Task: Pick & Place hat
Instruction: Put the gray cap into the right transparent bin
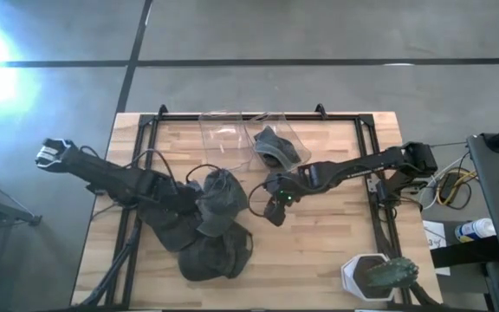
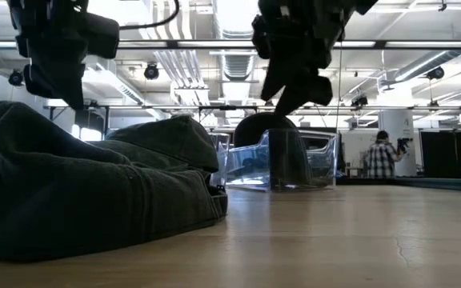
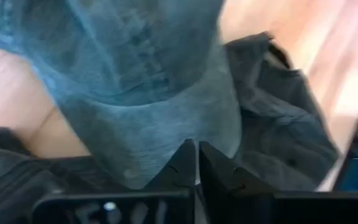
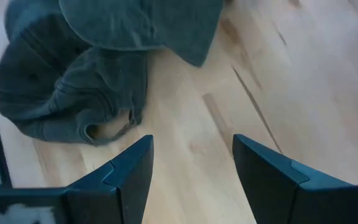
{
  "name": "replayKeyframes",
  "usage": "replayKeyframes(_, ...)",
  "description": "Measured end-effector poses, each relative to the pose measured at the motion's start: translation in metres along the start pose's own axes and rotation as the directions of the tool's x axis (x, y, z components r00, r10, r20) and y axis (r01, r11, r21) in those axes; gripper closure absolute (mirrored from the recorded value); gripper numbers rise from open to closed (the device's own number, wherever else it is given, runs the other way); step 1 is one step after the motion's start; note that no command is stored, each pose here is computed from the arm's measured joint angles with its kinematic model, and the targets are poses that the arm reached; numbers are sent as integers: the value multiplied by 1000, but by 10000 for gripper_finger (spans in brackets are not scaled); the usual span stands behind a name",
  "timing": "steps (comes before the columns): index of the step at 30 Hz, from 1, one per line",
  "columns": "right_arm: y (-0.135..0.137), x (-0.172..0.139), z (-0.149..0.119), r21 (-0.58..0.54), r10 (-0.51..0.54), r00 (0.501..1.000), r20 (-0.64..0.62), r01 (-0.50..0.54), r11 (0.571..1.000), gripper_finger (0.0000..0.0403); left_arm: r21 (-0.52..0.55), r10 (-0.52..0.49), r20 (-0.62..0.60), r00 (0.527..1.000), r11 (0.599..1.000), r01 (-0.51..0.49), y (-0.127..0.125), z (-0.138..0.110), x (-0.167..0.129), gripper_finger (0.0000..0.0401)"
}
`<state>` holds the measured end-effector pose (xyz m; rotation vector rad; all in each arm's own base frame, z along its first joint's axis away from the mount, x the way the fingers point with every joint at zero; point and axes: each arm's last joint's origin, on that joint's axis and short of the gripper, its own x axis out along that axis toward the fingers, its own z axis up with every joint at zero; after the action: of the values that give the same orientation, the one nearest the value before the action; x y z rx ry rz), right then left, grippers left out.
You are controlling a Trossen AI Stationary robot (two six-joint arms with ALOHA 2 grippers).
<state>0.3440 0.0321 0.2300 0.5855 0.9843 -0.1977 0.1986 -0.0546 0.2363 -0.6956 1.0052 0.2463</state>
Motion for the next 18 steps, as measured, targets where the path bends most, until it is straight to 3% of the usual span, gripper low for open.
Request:
replayKeyframes(11, 3, 50, 3, 130, 158, 987, -22, -154, 980, 188, 30, 130, -71, 989, 991, -129, 2, -3, 26, 264)
replayKeyframes(18, 6, 80, 7, 172, 196, 978, 68, -205, 964, 188, 77, 152, -136, 979, 987, -143, 1, -6, 40, 248)
